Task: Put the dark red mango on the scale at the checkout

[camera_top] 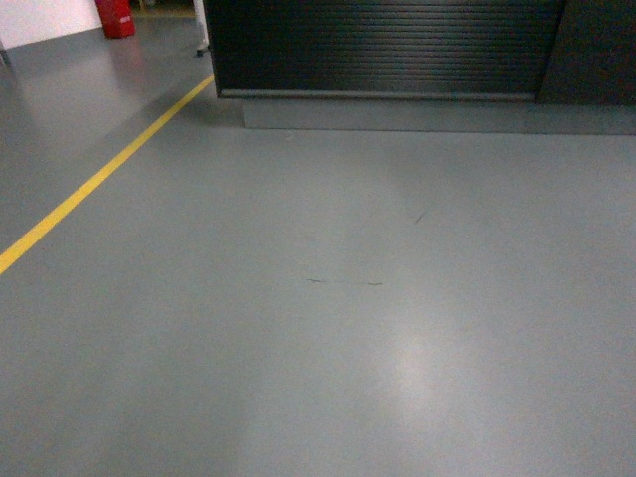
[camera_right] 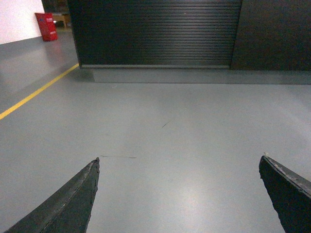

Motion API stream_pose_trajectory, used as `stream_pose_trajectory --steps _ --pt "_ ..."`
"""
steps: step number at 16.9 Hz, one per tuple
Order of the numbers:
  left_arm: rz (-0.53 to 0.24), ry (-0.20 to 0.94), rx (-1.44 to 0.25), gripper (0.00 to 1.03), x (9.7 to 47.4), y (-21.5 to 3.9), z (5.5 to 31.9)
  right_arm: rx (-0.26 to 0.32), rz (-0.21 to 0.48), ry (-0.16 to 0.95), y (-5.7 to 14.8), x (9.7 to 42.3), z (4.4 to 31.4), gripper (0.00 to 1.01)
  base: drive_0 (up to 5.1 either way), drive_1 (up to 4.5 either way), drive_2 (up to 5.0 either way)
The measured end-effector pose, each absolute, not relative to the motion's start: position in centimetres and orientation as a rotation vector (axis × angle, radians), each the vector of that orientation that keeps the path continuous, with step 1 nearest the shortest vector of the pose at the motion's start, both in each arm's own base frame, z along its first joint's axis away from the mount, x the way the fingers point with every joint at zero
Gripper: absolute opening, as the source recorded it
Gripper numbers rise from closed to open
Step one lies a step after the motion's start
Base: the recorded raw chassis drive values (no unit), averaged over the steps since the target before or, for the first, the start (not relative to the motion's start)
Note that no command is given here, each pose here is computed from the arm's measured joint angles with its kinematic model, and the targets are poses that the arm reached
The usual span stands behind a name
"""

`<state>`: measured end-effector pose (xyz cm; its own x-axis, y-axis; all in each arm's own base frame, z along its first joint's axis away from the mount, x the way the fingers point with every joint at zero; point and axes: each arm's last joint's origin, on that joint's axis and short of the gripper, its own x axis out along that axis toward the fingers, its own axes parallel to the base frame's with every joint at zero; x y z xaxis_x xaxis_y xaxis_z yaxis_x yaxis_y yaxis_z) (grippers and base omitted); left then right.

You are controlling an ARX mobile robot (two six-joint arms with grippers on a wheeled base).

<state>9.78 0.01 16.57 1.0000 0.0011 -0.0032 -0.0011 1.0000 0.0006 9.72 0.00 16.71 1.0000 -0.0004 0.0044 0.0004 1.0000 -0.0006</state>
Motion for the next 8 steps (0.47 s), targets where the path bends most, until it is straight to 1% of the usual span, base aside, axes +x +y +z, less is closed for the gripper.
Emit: stream_pose_trajectory --steps 2,8 --pt "0.002 0.004 0.001 0.98 9.78 0.01 16.56 -0.001 0.000 -0.004 0.00 9.72 16.71 0.98 0.0 0.00 0.0" --pt "0.001 0.005 0.001 0.98 9.78 0.01 16.55 -0.001 0.000 -0.002 0.00 9.72 16.69 0.98 0.0 4.26 -4.2"
